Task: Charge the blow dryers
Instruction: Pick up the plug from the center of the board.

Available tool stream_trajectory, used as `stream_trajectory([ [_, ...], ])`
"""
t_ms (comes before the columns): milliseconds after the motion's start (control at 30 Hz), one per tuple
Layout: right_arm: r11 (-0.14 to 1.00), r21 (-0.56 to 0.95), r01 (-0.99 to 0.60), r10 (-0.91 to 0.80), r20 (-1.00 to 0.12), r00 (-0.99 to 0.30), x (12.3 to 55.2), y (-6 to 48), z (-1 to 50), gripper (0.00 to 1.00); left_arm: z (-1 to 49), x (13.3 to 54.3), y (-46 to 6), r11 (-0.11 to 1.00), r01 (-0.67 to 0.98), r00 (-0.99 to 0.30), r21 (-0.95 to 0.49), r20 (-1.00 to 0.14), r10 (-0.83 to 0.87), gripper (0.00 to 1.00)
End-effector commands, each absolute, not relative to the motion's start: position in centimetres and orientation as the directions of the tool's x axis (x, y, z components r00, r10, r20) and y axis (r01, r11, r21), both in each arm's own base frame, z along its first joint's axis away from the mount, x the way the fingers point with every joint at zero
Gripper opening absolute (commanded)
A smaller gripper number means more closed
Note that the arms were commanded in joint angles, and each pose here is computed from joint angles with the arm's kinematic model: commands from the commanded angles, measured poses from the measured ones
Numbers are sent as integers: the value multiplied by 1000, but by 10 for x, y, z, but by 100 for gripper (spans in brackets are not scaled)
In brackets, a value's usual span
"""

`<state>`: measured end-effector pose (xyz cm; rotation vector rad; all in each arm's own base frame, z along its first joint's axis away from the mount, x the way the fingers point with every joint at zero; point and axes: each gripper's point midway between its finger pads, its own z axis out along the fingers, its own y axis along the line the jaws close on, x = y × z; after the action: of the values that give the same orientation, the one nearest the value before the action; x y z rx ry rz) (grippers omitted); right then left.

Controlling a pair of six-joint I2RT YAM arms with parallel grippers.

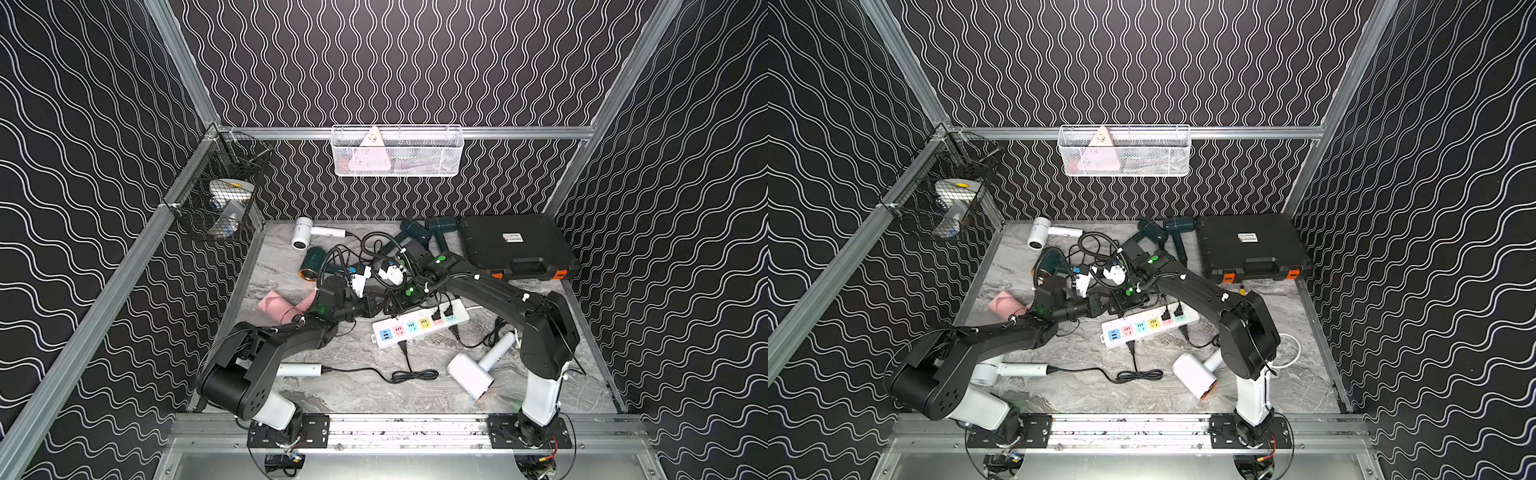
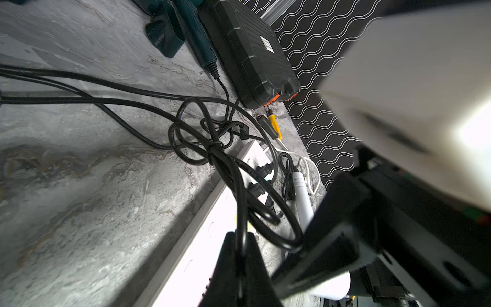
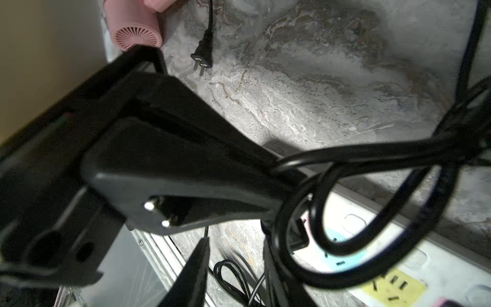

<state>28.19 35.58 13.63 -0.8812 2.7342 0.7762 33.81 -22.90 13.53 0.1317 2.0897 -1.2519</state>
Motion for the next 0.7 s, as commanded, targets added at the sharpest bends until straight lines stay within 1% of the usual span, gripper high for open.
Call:
stream_trajectory([
  [0,705,389,-593,-512,-298,-805,285,351,132,38,150,339,-234,499,470,-728,-728,-639,-248,0],
  [233,711,378,-593,-511,-300,-805,288,350,122,39,154,337,-237,470,487,-727,-736,-640,-249,0],
  [333,710,382,-592,-516,-290,-806,288,351,117,37,156,336,-240,453,498,-728,-740,-640,-246,0],
  [433,703,398,-590,-513,-291,-808,287,353,118,31,157,335,-241,447,501,-729,-742,-639,-245,0],
  [533,697,413,-586,-504,-298,-811,288,355,119,28,158,335,-242,441,504,-728,-742,-640,-245,0],
  [667,700,425,-573,-491,-296,-819,291,353,118,14,158,335,-242,441,504,-728,-743,-640,-246,0],
])
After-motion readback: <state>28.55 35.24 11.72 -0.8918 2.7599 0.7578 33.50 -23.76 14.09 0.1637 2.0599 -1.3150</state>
